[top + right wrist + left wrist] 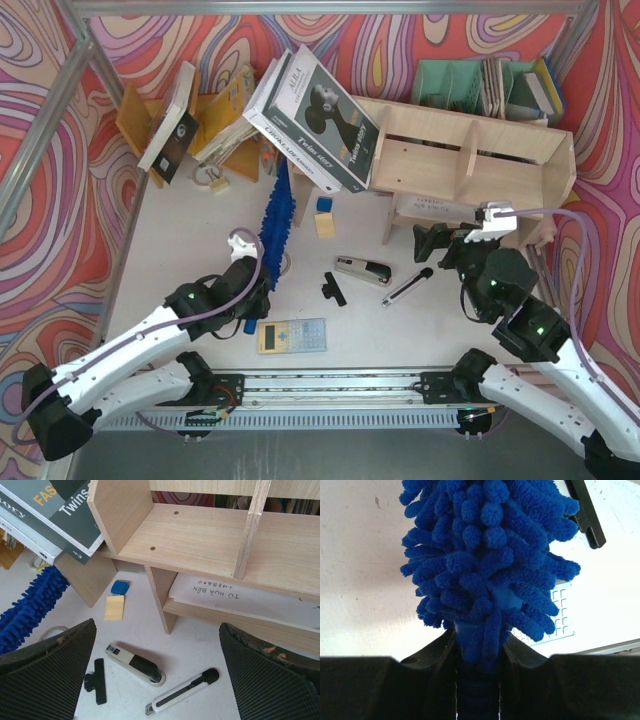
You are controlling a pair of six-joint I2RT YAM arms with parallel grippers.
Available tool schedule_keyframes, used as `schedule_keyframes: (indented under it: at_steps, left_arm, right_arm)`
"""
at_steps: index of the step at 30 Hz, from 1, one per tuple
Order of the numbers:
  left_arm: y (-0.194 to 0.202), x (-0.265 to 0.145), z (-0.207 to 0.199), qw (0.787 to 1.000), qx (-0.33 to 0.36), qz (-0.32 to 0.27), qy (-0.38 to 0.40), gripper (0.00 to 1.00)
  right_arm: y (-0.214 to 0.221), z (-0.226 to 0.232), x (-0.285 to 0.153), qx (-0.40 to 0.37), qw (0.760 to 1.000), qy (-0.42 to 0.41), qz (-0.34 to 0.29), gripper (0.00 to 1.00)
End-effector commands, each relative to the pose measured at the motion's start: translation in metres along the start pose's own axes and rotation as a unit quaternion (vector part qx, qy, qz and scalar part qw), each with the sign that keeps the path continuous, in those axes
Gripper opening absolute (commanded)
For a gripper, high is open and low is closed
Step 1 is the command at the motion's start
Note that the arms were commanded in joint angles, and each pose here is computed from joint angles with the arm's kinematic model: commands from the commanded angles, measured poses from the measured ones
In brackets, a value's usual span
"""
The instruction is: Dust the bookshelf with a duster
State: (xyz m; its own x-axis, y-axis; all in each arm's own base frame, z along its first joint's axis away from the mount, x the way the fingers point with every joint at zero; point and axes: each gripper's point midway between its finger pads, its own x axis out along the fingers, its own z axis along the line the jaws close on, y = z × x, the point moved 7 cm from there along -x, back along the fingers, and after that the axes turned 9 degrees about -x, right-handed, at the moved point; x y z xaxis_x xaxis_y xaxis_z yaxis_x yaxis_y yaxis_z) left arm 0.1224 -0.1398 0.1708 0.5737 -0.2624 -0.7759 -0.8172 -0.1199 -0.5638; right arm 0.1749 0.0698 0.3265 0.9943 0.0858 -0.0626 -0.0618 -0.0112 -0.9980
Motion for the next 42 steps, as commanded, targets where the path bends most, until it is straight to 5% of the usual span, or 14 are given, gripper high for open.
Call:
schedule_keyframes:
  at_steps: [1,14,27,42]
  left_arm:
    - [-0.011,0.001,-0.01,0.999,-0.02,-0.03,0.027,0.0]
    - [-0.054,-0.039,-0.023,0.988,-0.028,-0.135,0.071,0.0]
    - [-0.008,0.02,-0.019,0.999,-0.023,-0.017,0.025,0.0]
    - [-0.046,-0.047,-0.014,0.982,-0.063,-0.152,0.094,0.0]
  right_arm:
    - [-0.007,-0.005,0.0,-0.012,1.0,0.019,-0.009,0.99]
    - [-0.004,-0.01,-0.006,0.0,0.999,0.021,-0.025,0.99]
    - [-0.003,-0.009,-0.004,-0.004,0.999,0.025,-0.023,0.99]
    - [-0.003,-0.008,-0.003,-0.001,0.999,0.021,-0.023,0.98]
